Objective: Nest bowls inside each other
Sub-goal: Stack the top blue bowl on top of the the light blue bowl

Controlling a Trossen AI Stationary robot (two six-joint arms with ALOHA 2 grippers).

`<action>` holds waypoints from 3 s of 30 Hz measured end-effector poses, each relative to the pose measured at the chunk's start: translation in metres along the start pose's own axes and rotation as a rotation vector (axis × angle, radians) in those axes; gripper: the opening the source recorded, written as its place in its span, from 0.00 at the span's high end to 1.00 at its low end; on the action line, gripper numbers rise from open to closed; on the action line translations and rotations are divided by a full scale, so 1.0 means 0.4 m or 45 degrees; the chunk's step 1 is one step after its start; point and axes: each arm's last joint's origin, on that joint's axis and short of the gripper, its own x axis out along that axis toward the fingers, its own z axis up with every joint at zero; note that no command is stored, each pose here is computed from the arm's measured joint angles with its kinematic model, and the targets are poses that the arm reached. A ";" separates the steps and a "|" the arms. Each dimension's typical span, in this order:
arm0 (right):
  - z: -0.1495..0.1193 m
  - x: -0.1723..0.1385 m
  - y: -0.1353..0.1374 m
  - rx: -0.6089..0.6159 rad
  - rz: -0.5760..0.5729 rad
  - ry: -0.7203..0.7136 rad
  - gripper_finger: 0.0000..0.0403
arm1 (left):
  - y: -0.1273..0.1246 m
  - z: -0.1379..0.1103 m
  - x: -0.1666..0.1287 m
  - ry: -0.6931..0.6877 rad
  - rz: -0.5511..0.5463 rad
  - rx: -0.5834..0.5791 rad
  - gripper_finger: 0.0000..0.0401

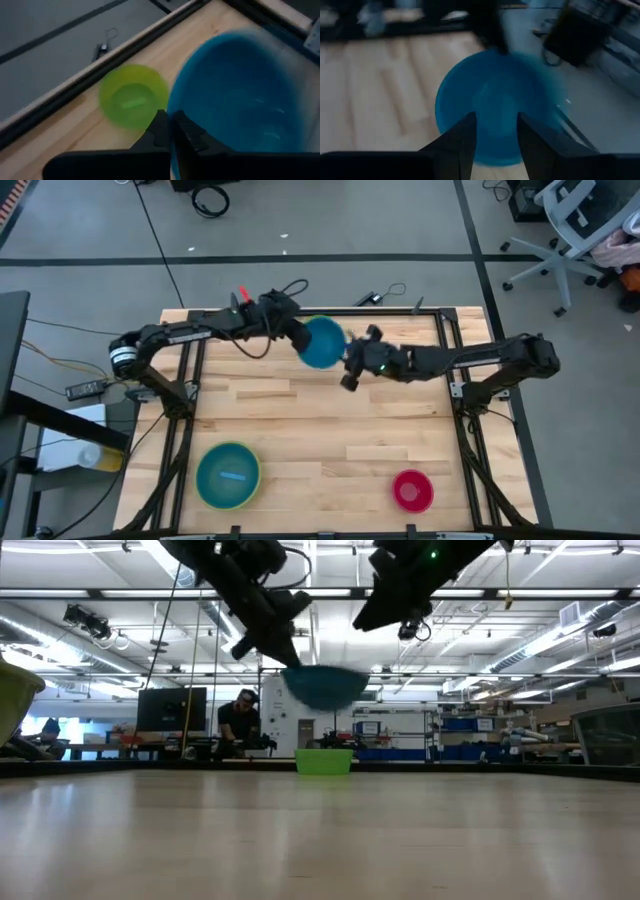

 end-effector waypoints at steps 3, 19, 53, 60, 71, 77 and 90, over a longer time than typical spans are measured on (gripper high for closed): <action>0.010 -0.027 -0.044 0.127 -0.075 0.003 0.64 | 0.017 0.005 -0.048 0.017 0.018 0.014 1.00; -0.006 -0.070 -0.197 0.558 -0.116 0.167 0.64 | 0.019 -0.067 -0.107 0.244 0.075 0.078 1.00; -0.096 0.066 -0.175 0.923 0.023 0.589 0.63 | 0.341 -0.276 -0.150 0.602 0.568 -0.481 0.49; -0.095 0.067 -0.177 0.925 0.020 0.585 0.63 | 0.400 -0.264 -0.156 0.505 0.631 -0.608 0.31; -0.096 0.067 -0.179 0.925 0.018 0.585 0.63 | 0.414 -0.283 -0.079 0.605 0.661 -0.731 0.35; -0.096 0.067 -0.179 0.908 0.022 0.586 0.63 | 0.387 -0.280 -0.051 0.611 0.534 -0.701 0.39; -0.097 0.070 -0.192 0.898 0.015 0.585 0.63 | 0.252 -0.247 -0.010 0.484 0.117 -0.479 0.42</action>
